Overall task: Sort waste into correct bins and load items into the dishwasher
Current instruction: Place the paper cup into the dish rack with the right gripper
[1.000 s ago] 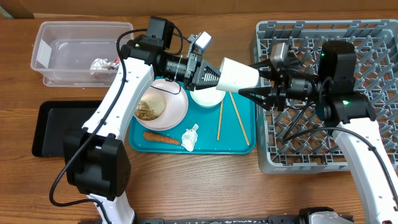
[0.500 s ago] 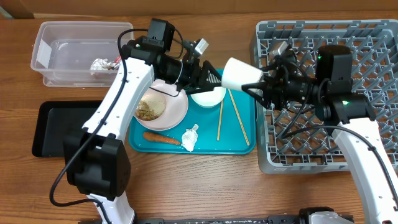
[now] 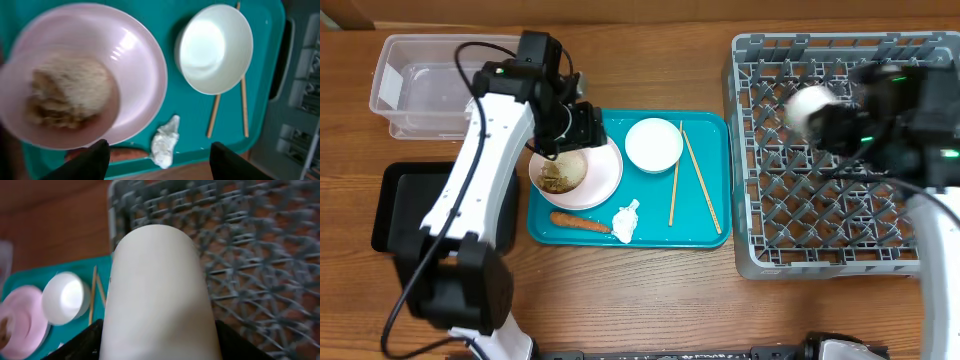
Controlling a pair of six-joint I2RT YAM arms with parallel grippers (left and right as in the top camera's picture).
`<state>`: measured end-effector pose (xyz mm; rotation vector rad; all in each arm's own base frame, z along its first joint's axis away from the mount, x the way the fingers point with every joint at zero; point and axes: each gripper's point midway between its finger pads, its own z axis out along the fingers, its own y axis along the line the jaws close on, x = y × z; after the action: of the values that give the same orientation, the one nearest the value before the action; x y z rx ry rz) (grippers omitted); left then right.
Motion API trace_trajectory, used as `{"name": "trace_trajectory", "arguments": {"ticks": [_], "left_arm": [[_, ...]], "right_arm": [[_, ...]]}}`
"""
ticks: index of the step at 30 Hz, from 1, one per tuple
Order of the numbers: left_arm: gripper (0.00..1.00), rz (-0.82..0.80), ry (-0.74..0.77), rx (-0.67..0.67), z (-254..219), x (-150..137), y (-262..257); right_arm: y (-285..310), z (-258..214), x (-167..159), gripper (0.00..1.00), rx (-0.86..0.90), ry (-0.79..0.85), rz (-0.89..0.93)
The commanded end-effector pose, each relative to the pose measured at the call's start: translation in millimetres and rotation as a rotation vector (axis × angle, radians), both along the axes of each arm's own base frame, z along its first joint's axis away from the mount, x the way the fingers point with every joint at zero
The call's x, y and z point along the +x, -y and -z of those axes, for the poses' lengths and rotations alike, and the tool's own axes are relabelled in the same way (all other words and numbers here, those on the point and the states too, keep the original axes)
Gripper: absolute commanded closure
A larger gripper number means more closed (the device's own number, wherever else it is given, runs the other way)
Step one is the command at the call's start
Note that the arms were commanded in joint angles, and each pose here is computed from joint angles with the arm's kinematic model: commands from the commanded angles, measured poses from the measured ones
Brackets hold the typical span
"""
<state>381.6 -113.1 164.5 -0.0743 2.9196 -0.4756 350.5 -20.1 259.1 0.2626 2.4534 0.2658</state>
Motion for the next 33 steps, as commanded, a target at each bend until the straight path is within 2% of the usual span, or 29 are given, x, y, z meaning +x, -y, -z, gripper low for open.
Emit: {"name": "trace_trajectory", "arguments": {"ticks": [1,5,10,16,23,25,27,29,33], "left_arm": [[0.33,-0.065,0.115,0.137,-30,4,-28],[0.33,-0.064,0.122,0.135,-33,2,-28],[0.32,-0.063,0.114,0.136,-32,0,-28],[0.31,-0.064,0.115,0.135,-32,1,-28],[0.31,-0.064,0.115,0.135,-32,1,-28],[0.30,-0.063,0.115,0.135,-32,0,-28],[0.27,-0.061,0.113,0.126,-33,0,-26],[0.26,-0.061,0.113,0.125,-33,0,-26],[0.25,-0.060,0.113,0.125,-33,0,-26]], "right_arm": [[55,-18,-12,0.64,-0.023,0.016,0.212],[122,2,-41,0.64,-0.048,-0.089,0.476],[170,30,-71,0.64,-0.017,-0.217,0.659],[192,72,-91,0.64,0.049,-0.385,0.734],[192,101,-94,0.63,0.083,-0.478,0.732],[191,103,-95,0.49,0.089,-0.487,0.729],[188,103,-92,0.25,0.110,-0.478,0.718],[187,103,-90,0.19,0.118,-0.472,0.714],[185,103,-88,0.15,0.131,-0.463,0.707]]}}
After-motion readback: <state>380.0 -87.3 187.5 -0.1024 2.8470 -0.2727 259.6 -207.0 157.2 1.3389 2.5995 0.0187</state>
